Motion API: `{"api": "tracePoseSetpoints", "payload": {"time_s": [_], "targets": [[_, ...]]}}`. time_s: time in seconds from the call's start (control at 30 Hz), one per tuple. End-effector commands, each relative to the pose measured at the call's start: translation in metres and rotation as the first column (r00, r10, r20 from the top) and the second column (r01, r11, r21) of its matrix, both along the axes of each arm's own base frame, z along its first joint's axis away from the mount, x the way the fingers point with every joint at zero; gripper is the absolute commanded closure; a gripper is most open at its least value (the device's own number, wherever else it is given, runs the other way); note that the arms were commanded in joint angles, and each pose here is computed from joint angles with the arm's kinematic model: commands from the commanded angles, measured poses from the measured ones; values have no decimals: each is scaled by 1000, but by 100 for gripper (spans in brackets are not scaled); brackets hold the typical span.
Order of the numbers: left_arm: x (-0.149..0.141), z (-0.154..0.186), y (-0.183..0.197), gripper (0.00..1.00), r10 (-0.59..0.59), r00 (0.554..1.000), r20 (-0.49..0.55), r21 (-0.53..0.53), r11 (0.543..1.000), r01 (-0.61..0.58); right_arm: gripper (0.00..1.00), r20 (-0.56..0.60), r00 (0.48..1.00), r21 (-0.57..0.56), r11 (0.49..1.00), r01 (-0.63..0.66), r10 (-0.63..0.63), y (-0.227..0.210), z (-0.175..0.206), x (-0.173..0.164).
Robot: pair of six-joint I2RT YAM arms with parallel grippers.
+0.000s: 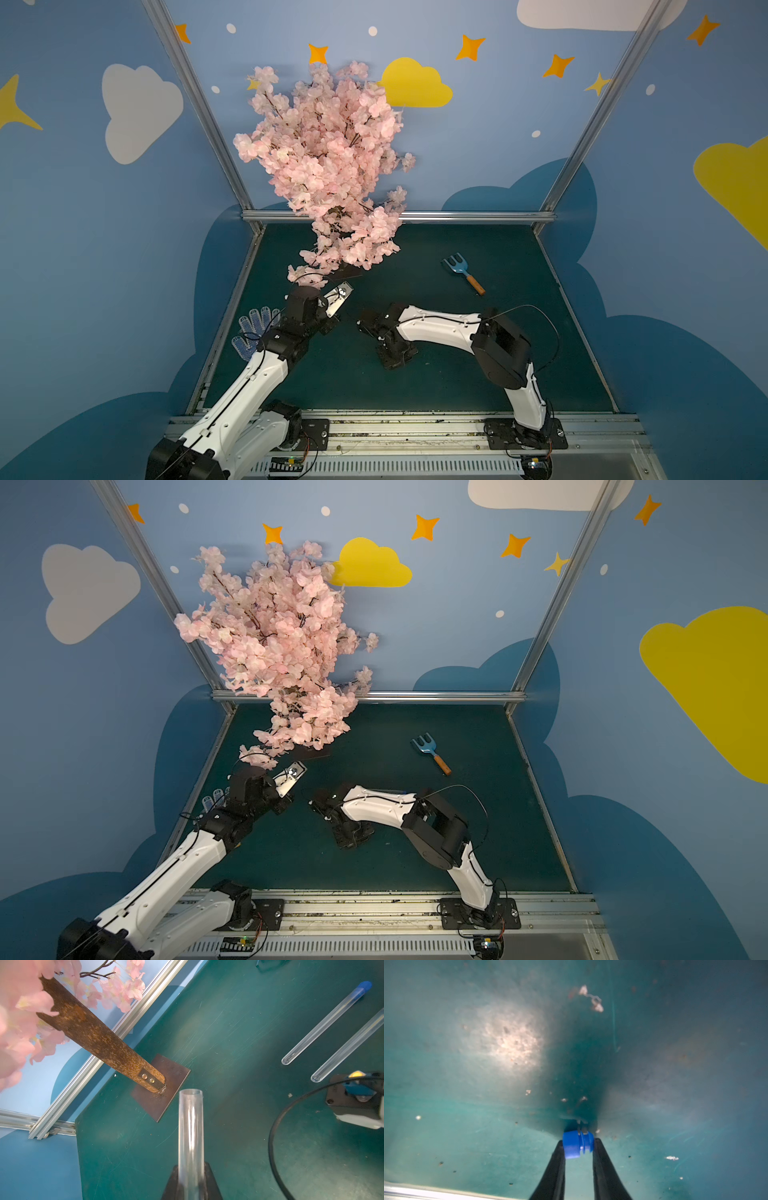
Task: Insert stoppers into test tubes
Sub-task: Adjust the stopper at the center of the board.
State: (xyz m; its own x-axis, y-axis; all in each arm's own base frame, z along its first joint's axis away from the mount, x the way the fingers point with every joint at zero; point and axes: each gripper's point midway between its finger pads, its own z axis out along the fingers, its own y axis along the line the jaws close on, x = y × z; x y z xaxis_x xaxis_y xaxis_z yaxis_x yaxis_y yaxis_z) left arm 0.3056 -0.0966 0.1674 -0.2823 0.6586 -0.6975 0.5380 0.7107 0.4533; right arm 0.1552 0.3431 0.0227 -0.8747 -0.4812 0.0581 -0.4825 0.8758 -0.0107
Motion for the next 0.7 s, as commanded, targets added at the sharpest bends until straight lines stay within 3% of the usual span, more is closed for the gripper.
{"api": "tracePoseSetpoints", "payload": {"time_s": [0.0, 0.47, 0.67], "targets": [[-2, 0, -1, 98, -10, 1000, 6, -6, 1000, 11, 83, -21, 1000, 37, 999, -4, 5, 0, 3, 0], [-1, -1, -3, 98, -20, 1000, 5, -8, 1000, 20, 83, -210, 975, 274, 953, 132, -75, -3, 5, 1], [-1, -1, -2, 98, -19, 1000, 3, -6, 1000, 19, 80, -207, 974, 255, 956, 145, -93, -17, 5, 8]]}}
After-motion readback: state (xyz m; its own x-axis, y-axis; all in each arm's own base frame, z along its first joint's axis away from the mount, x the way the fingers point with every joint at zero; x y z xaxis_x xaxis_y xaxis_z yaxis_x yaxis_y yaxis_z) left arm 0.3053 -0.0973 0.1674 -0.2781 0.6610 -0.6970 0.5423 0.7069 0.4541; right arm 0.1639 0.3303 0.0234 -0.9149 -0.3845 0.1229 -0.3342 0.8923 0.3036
